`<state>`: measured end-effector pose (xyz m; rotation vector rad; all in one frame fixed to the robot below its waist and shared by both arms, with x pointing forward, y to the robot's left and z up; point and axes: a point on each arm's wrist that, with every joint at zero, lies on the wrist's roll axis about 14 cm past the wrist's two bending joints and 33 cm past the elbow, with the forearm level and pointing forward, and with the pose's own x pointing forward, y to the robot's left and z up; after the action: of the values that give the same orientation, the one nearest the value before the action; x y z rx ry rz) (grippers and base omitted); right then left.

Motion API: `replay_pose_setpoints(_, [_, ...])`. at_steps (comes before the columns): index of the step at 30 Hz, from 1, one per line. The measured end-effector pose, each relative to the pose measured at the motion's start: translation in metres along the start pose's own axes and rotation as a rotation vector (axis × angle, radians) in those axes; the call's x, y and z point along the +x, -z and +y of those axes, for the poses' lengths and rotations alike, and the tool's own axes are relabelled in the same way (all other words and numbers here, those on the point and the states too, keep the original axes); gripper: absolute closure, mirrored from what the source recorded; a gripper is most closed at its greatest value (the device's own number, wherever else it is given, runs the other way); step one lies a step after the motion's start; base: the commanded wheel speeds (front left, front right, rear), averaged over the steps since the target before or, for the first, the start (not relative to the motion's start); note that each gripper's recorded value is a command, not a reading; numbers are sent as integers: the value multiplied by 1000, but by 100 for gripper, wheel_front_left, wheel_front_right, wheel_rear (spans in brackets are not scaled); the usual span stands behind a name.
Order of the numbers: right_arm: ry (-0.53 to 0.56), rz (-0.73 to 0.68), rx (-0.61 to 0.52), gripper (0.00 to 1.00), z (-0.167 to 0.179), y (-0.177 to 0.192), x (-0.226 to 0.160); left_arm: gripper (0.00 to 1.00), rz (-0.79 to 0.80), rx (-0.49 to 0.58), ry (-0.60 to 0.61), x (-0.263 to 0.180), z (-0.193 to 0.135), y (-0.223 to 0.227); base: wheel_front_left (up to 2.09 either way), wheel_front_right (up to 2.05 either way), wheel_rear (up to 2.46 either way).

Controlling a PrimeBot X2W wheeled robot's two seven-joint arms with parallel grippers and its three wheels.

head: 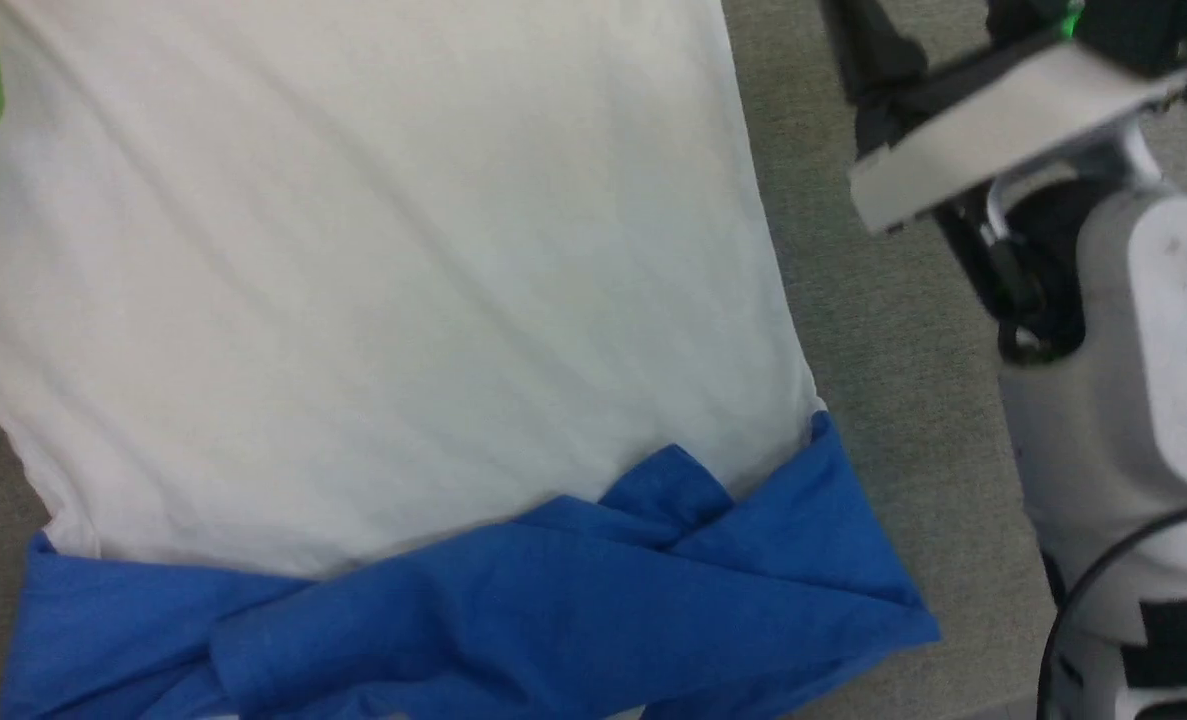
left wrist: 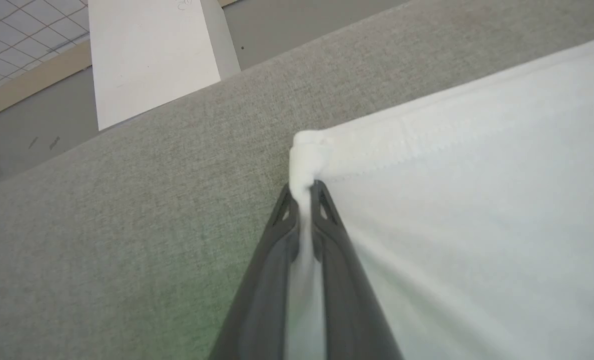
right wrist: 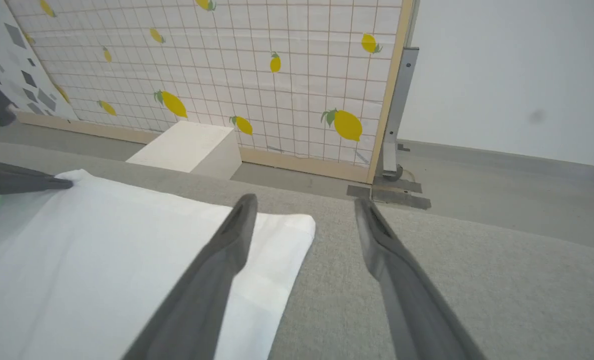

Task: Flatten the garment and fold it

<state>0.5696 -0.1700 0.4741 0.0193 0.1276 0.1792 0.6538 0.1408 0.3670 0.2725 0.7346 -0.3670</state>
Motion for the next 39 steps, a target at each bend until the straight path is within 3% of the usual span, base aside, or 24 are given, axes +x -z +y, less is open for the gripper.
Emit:
replay_pose_setpoints(7, [-1, 195, 11, 0, -7, 18, 63, 100, -66, 26, 36, -4, -11, -8, 0, 0, 0])
replay_pose_setpoints(16, [8, 650, 18, 0, -2, 103, 84, 100, -113, 45, 39, -9, -6, -6, 0, 0, 0])
replay_pose_setpoints(17, [6, 671, 5, 14, -1, 104, 86, 100, -116, 43, 36, -9, -5, -5, 0, 0, 0])
replay_pose_setpoints(18, [2, 695, -15, 49, 1, 103, 89, 100, -120, 42, 35, -9, -4, -4, 0, 0, 0])
replay_pose_setpoints(21, [-8, 752, -57, 99, 6, 105, 92, 100, -135, 40, 34, -8, -2, -1, 0, 0, 0])
replay_pose_setpoints(26, [-7, 736, -106, 100, 9, 97, 94, 100, -189, 50, 31, -7, -1, -8, 0, 0, 0])
replay_pose_setpoints(39, [61, 364, -146, 100, -14, 40, 114, 100, -490, 129, -112, -19, 26, -67, 0, 0, 0])
